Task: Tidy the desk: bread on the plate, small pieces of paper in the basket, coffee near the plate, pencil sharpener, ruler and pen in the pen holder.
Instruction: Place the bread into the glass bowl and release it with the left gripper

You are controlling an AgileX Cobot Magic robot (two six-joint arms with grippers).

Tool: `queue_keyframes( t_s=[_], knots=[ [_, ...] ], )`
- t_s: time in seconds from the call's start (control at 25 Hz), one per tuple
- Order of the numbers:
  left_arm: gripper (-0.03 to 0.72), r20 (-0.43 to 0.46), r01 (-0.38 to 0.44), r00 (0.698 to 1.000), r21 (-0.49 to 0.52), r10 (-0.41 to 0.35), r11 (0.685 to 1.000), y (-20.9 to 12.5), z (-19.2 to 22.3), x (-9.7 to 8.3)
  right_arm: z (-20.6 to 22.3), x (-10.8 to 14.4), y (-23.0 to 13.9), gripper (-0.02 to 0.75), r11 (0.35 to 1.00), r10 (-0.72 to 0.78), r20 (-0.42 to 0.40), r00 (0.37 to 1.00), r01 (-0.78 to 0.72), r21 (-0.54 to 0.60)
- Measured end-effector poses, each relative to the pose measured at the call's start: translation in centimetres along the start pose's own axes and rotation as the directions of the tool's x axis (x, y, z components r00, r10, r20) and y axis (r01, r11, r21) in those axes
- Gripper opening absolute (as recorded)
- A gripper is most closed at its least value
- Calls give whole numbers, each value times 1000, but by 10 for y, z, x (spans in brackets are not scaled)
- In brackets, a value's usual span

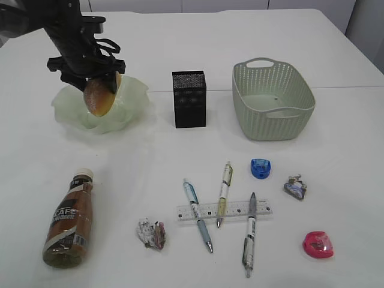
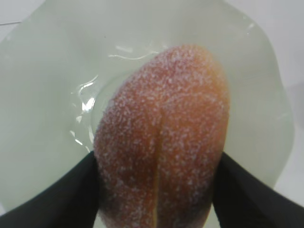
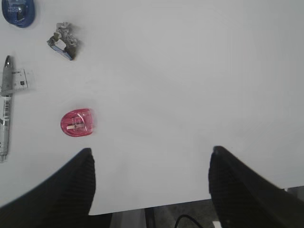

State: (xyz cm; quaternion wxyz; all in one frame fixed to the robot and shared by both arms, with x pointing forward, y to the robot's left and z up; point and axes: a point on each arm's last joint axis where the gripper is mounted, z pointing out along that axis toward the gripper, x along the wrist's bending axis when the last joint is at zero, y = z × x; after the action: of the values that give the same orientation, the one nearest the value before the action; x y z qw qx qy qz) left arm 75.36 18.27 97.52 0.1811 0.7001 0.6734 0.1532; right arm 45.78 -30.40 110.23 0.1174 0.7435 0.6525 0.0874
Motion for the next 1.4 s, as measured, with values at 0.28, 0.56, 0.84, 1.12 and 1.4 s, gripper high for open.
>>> queue_keyframes(
  t_s=[0.28, 0.56, 0.84, 1.12, 1.4],
  knots=[
    [594, -42, 2, 999, -17, -3, 1000, 1, 8, 6, 0, 0, 0, 575, 1000, -1, 0, 1000, 1, 0],
    [601, -42, 19, 999, -47, -21, 999, 3, 8, 7, 0, 0, 0, 574, 1000, 2, 0, 1000, -2, 0],
    [571, -40, 6, 999, -137, -11, 991, 11, 9, 7, 0, 0, 0, 574, 1000, 2, 0, 1000, -2, 0],
    [563, -33, 16, 999, -122, -20, 992, 10, 9, 6, 0, 0, 0, 574, 1000, 4, 0, 1000, -4, 0],
    [665, -34, 28, 999, -106, -32, 994, 8, 11, 6, 0, 0, 0, 574, 1000, 4, 0, 1000, -4, 0]
  ],
)
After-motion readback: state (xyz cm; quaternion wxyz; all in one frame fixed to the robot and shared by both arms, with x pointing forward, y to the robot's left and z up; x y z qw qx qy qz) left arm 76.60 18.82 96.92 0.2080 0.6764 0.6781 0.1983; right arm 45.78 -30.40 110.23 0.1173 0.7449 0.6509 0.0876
